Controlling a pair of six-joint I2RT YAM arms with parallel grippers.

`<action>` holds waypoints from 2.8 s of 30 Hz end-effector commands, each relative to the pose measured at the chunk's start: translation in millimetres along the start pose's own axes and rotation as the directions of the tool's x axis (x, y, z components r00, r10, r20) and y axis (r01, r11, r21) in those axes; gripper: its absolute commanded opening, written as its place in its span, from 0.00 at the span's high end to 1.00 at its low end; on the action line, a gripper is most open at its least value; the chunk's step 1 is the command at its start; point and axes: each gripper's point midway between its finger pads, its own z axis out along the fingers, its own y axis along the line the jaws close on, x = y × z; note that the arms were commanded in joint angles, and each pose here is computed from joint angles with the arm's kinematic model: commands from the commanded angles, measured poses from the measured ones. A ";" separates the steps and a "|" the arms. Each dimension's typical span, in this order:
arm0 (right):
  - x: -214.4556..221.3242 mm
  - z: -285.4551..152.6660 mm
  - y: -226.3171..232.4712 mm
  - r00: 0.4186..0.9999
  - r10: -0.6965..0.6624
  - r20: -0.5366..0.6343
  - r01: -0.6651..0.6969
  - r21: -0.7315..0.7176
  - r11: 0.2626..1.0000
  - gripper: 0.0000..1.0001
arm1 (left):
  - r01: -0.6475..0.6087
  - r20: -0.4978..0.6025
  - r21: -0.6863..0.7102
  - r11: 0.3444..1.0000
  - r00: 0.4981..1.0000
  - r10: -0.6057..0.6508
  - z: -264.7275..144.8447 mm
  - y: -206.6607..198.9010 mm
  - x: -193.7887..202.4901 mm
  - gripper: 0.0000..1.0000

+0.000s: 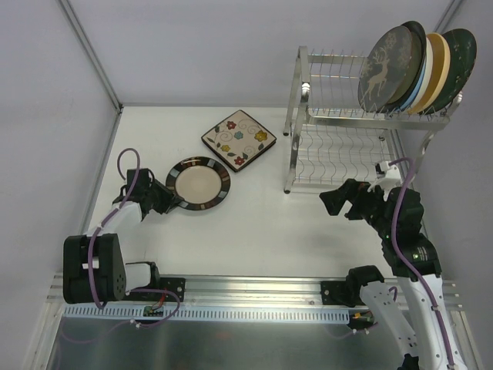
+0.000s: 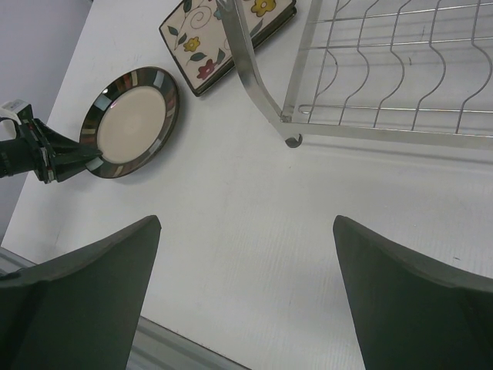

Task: Load the plates into the dish rack
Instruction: Grab a plate with the left arm

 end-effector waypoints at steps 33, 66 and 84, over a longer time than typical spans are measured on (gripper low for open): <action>-0.9 -2.8 5.6 1.000 0.010 0.012 -0.010 -0.025 1.000 0.01 | -0.050 -0.009 0.017 0.999 0.999 0.050 5.5 -12.4 8.1 0.83; 4.8 1.9 -0.4 1.000 0.020 0.000 -0.020 -0.005 1.000 0.00 | -0.077 -0.081 -0.012 0.997 0.994 0.075 0.3 -15.0 13.5 0.75; 2.2 0.2 0.3 1.000 0.016 0.008 -0.016 -0.003 1.000 0.00 | -0.089 -0.073 0.017 0.996 0.993 0.090 -14.0 -26.3 12.0 0.93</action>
